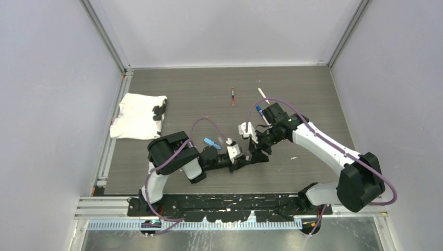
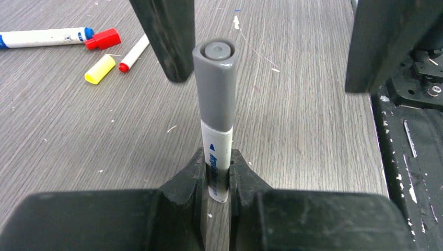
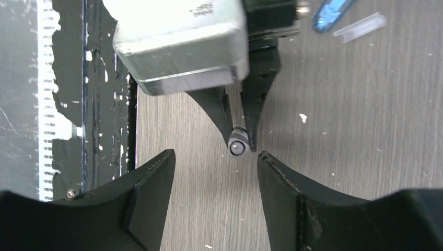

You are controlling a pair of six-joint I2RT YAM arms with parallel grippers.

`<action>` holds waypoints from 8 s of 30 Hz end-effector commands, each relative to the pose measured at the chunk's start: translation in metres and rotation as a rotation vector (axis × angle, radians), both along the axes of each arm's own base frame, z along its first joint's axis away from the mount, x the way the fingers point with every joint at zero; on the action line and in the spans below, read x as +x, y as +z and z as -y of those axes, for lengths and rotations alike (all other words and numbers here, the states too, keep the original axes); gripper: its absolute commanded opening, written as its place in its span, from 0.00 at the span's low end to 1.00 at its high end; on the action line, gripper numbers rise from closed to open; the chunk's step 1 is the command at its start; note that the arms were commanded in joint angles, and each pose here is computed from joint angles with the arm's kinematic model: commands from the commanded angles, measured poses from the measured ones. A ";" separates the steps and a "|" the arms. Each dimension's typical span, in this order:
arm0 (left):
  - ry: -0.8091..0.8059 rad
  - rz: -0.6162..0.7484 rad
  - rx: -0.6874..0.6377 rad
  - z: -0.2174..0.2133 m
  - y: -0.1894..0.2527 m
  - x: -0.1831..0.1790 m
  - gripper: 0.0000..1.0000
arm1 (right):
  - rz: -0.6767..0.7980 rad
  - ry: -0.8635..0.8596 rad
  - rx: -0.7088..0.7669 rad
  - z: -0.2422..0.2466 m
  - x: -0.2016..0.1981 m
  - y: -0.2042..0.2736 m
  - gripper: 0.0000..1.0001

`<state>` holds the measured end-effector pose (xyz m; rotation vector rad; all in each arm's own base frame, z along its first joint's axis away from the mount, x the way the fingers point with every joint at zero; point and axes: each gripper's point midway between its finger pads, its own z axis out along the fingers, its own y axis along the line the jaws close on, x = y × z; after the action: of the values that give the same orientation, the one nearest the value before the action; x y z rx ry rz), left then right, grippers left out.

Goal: Insert the pens into the pen caps
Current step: Press the pen cap onto the pen.

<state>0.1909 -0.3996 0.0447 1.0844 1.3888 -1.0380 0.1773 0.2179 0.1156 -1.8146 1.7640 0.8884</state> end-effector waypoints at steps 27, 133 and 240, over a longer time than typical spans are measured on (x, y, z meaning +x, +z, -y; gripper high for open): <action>0.010 0.007 0.055 -0.006 -0.019 0.003 0.00 | 0.009 -0.023 0.065 -0.011 0.013 0.010 0.33; 0.031 0.037 0.068 -0.008 -0.022 0.011 0.00 | 0.061 -0.105 0.207 -0.028 0.038 0.002 0.46; 0.165 -0.242 -0.523 -0.038 0.190 -0.011 0.01 | -0.463 -0.253 0.766 -0.055 0.017 0.162 0.83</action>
<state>0.1785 -0.3665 0.2080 0.5426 1.3391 -1.3220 0.1992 0.2692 0.2317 -0.9375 1.7158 1.5810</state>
